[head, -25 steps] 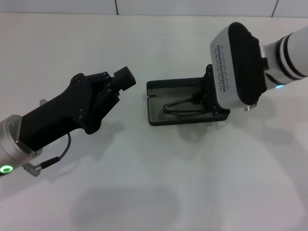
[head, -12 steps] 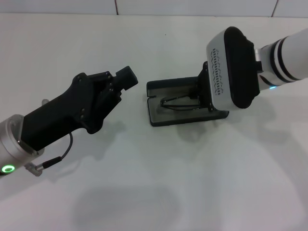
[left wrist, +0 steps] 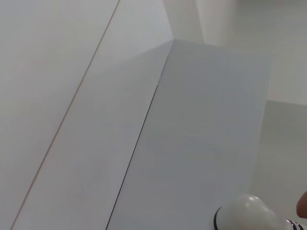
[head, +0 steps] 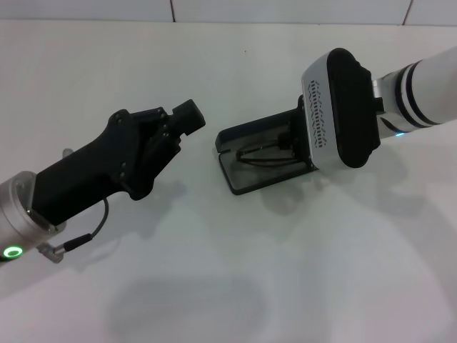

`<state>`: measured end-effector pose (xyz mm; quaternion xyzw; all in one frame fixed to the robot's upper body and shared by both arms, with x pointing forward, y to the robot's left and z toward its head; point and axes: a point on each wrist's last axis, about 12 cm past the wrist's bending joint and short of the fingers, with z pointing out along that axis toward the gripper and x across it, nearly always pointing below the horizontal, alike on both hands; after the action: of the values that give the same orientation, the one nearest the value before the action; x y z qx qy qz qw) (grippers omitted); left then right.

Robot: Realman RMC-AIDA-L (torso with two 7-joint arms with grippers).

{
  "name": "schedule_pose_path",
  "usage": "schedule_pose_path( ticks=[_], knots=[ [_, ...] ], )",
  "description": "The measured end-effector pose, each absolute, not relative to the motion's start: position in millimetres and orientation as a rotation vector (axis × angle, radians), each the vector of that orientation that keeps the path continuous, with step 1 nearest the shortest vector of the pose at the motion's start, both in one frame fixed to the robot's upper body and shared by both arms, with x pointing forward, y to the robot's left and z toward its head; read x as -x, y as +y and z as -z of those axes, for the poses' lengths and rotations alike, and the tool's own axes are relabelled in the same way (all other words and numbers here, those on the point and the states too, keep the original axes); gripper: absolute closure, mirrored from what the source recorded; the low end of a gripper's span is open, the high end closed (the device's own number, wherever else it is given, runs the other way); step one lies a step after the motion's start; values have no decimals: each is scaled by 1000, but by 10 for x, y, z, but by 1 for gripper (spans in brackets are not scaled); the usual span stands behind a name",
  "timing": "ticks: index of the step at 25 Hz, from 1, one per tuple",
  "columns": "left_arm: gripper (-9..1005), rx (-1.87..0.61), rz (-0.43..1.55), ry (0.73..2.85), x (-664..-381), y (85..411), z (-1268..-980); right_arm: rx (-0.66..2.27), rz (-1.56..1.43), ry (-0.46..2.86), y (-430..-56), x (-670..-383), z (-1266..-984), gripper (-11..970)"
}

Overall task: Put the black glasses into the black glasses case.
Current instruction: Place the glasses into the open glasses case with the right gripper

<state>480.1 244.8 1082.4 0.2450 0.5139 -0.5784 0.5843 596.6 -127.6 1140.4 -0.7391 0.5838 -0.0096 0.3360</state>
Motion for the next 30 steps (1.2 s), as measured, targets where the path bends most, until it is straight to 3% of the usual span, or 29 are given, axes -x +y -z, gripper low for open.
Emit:
schedule_pose_path(
  ticks=[30],
  knots=[
    [982, -567, 1350, 1208, -4795, 2399, -10798, 2032, 127, 1410, -1287, -5950, -11395, 872]
  ],
)
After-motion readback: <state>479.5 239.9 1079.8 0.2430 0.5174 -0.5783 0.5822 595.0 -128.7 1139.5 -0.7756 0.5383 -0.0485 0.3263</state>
